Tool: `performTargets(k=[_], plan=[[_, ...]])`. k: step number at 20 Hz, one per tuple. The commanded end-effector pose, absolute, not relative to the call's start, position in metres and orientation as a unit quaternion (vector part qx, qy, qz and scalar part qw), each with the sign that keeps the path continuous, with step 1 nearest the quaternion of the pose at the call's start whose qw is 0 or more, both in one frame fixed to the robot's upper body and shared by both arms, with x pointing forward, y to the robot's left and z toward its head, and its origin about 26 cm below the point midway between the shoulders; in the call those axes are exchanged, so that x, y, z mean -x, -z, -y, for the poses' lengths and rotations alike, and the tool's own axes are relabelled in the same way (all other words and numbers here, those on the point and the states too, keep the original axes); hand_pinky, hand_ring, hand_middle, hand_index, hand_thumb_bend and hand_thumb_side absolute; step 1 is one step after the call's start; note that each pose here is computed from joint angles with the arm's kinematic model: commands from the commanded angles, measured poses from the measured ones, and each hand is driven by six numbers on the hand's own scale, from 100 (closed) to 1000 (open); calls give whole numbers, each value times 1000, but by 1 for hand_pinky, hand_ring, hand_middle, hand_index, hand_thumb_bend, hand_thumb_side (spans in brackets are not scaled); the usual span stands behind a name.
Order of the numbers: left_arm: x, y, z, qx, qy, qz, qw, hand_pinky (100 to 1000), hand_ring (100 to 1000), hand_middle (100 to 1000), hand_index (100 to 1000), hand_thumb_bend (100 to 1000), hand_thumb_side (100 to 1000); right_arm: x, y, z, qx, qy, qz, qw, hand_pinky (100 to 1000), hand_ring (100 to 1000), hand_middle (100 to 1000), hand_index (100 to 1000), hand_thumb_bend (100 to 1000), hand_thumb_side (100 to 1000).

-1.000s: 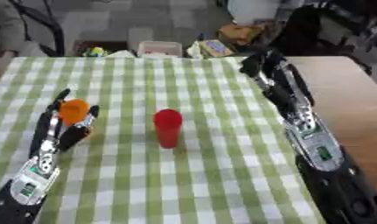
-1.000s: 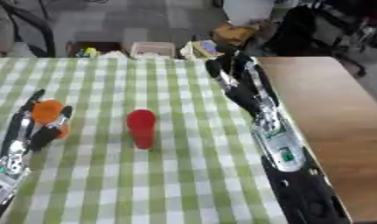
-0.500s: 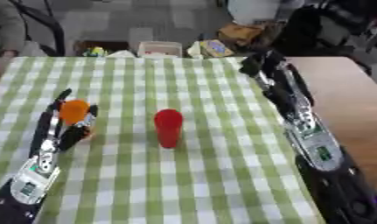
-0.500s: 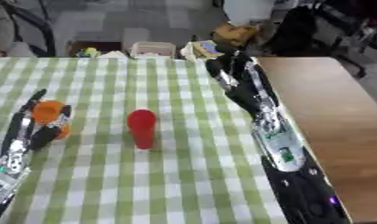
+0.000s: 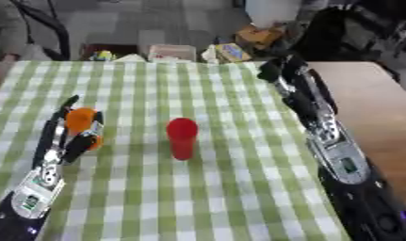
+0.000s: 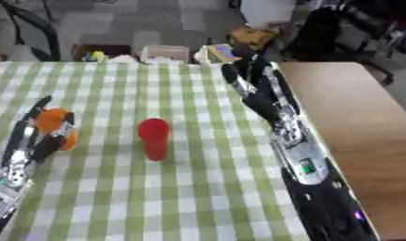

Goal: Pour the contents of one cup into another cup.

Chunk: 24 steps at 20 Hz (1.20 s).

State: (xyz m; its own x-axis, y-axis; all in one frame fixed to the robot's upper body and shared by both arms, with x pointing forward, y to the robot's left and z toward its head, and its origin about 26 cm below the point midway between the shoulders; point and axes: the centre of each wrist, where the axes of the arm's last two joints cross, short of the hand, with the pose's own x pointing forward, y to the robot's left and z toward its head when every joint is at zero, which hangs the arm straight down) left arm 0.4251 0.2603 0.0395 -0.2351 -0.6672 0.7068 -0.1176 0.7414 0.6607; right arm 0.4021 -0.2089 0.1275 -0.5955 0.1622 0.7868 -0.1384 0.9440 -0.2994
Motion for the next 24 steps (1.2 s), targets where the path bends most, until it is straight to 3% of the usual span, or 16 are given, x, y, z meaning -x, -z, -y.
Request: performTargets(k=[1,4,7,12,24], plan=[[-423,-31,-259,-260,263,734,570,722,698,553,978,237,620,-404,-139,208,5,-170,885,434,730,628,598,830,518,674],[-423,-31,-259,-261,268,733,568,737,713,566,982,412,675,-404,-139,208,5,-170,885,434,730,628,599,830,517,674],[-424,-33,-259,-268,274,735,560,747,724,578,985,489,684,-404,-140,208,5,-170,885,434,730,628,599,830,517,674],[-424,-35,-258,-278,288,732,551,758,735,590,986,327,602,-404,-139,208,5,-170,885,434,730,628,599,830,515,676],[-423,-31,-257,-274,294,726,557,747,718,568,986,100,542,-404,-139,208,4,-171,884,435,731,628,599,831,509,682]])
